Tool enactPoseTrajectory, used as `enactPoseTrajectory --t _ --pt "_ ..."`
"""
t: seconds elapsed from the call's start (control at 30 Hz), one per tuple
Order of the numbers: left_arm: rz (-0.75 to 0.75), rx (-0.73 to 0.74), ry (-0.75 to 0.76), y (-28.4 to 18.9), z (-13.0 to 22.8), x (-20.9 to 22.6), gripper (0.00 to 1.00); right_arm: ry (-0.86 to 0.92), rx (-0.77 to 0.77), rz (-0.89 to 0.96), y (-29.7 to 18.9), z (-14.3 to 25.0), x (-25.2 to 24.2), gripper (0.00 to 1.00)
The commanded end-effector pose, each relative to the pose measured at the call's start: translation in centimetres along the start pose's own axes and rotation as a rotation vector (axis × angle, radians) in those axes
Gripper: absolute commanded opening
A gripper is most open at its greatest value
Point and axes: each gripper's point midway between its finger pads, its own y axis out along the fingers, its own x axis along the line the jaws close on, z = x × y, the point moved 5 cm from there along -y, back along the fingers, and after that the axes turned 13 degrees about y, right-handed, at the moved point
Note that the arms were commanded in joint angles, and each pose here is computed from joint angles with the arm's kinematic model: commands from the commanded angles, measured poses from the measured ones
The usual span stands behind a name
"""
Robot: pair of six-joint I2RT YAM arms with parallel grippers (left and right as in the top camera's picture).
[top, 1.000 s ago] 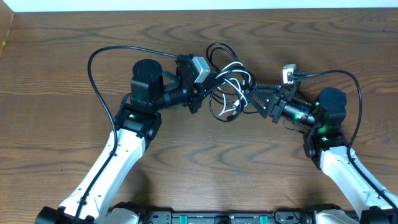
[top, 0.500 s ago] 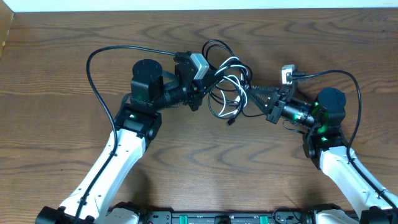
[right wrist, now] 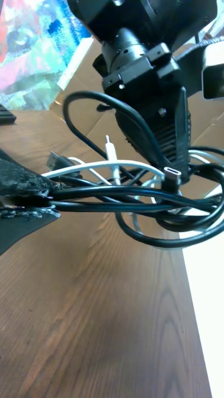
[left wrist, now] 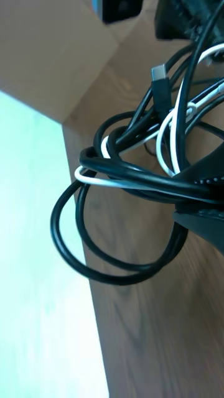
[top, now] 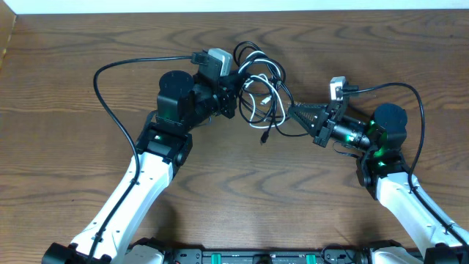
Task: Untangle cables
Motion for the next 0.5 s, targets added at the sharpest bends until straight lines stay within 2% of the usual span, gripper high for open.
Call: enactPoseTrajectory --t 0.0,0.13,0.47 --pt "-0.174 -0.035 -0.054 -0.4 -1.3 2.5 0.07 -0.067 0.042 -0.049 0.0 0.3 0.9 0.01" --pt "-0.251 -0.042 -0.105 -0.6 -1.3 3.4 0.07 -0.087 0.063 -0.07 0.0 0.6 1.1 0.01" --pt "-0.332 -0.052 -0.149 -0.9 -1.3 4.4 0.08 -0.128 0.09 -0.099 0.0 1.0 1.4 0.01"
